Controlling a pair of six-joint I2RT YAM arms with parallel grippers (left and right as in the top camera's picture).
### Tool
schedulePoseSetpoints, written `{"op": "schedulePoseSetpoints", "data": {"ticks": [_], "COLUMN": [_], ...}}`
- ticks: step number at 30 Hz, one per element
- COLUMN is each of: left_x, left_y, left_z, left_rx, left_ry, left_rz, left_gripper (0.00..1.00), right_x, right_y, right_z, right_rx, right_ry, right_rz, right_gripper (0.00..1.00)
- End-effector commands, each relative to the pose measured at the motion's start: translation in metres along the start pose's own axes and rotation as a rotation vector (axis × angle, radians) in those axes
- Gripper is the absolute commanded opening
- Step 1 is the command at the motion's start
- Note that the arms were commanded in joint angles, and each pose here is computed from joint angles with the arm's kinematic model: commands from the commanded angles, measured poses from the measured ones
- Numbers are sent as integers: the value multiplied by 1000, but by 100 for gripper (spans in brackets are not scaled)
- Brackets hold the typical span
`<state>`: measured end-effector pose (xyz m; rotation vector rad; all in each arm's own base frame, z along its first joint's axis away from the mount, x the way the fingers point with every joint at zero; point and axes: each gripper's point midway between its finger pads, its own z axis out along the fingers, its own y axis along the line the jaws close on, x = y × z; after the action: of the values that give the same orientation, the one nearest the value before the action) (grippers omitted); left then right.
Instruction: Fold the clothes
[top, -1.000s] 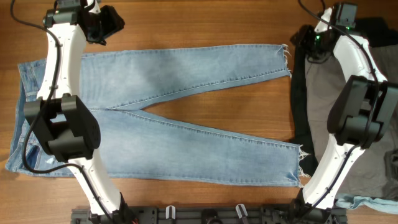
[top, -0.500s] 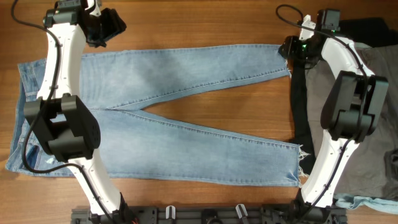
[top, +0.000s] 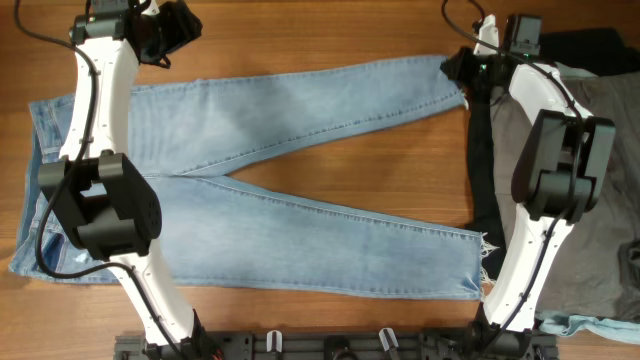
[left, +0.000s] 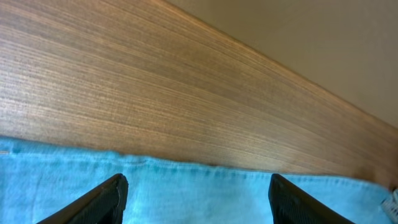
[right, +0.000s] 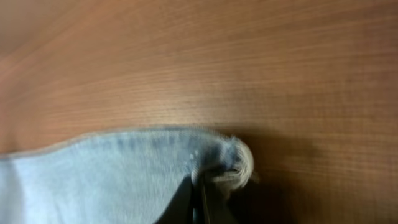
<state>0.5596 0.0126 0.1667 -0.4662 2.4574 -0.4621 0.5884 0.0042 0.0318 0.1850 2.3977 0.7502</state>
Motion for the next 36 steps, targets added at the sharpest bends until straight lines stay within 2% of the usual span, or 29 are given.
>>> {"op": "schedulePoseSetpoints", "data": {"ticks": [1, 3, 5, 6, 7, 8, 9, 11, 12, 13, 17, 19, 21, 23, 25, 26, 28, 30, 31, 36], "left_x": [-5, -5, -5, -5, -5, -4, -4, -3, 0, 1, -4, -20, -31, -23, -12, -6, 4, 17, 29, 59], "left_y": [-7, -7, -7, -7, -8, -8, -7, 1, 9, 14, 51, 73, 97, 120, 140, 150, 163, 180, 192, 238], "left_z": [-9, -9, -9, -9, -9, -9, -9, -10, -11, -12, -38, -65, -89, -94, -84, -76, -51, -20, 0, 39], "left_rx": [11, 10, 11, 15, 17, 16, 14, -13, -37, -47, -97, -119, -147, -180, -223, -246, -254, -259, -262, -287], "left_ry": [-17, -17, -16, -14, -13, -13, -10, -5, 6, 17, 21, -37, -82, -48, 2, 22, 70, 121, 167, 246], "left_rz": [3, 3, 2, 2, 2, 3, 4, -6, -17, -28, -102, -135, -179, -203, -185, -171, -122, -104, -85, -156], "left_gripper": [73, 72, 72, 72, 72, 72, 72, 72, 72, 72, 69, 66, 58, 44, 24, 18, 9, 8, 4, 4], "right_x": [-66, -105, -130, -130, -128, -124, -119, -114, -112, -112, -121, -123, -122, -111, -81, -65, -24, 15, 32, 48], "right_y": [-1, -11, -24, -26, -25, -23, -21, -9, 2, 13, 76, 117, 158, 185, 178, 173, 178, 177, 177, 189], "right_z": [-14, -35, -60, -64, -66, -66, -64, -64, -68, -73, -116, -135, -148, -152, -147, -145, -133, -119, -116, -112], "right_rx": [-92, -95, -130, -147, -170, -185, -202, -255, -301, -335, -417, -413, -356, -237, 0, 97, 221, 316, 346, 273], "right_ry": [-251, -413, -516, -512, -494, -472, -442, -404, -379, -367, -335, -334, -348, -340, -296, -270, -162, -35, 25, 105], "right_rz": [138, 203, 260, 256, 250, 244, 228, 195, 173, 145, 57, -5, -40, 5, 196, 247, 198, 110, 80, 84], "right_gripper": [4, 4, 5, 5, 25, 62, 71, 82, 95, 99, 99, 99, 100, 100, 99, 99, 100, 100, 100, 100]}}
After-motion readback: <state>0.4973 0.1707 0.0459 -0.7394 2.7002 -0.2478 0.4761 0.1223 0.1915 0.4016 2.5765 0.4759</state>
